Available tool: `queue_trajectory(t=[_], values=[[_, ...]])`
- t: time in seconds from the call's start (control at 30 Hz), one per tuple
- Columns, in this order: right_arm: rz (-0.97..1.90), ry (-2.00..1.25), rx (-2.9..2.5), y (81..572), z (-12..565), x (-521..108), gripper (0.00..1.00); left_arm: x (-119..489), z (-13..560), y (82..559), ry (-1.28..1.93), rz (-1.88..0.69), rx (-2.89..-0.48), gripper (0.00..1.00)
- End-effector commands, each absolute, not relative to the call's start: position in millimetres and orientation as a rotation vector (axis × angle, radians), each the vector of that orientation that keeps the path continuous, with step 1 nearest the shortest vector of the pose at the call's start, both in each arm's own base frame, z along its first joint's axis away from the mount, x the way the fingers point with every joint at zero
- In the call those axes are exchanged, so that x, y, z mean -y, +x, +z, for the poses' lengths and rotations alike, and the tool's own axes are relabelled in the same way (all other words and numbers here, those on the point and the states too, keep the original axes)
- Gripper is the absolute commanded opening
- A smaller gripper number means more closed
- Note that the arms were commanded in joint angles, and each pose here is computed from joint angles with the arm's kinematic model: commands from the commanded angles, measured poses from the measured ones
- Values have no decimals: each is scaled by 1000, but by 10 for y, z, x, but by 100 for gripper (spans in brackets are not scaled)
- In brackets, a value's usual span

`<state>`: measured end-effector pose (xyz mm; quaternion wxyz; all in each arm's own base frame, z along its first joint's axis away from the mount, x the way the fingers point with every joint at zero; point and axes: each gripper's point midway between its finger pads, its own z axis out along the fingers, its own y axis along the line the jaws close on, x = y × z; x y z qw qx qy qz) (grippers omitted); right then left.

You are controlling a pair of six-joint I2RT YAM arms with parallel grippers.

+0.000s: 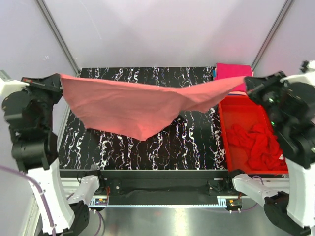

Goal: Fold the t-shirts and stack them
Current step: Flatten the tshirt out

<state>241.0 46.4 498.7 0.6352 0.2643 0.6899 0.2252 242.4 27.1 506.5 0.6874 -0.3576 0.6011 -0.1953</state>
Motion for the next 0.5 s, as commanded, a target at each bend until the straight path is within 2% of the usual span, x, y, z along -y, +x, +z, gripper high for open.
queue_trajectory(t=[0.0, 0.13, 0.27, 0.4, 0.47], values=[[505, 601, -1512, 1924, 5257, -236, 0, -108, 5258, 2149, -722, -478, -1354, 0], [608, 578, -1402, 1443, 5676, -151, 0, -2, 5500, 1868, -686, -518, -1318, 0], [683, 533, -1343, 1234, 5881, -177, 0, 73, 5683, 1732, -653, -550, -1293, 0], [658, 494, -1392, 1453, 5858, -287, 0, 53, 5731, 1781, -655, -545, -1289, 0], [593, 477, -1471, 1715, 5668, -353, 0, 27, 5574, 2049, -675, -545, -1346, 0]])
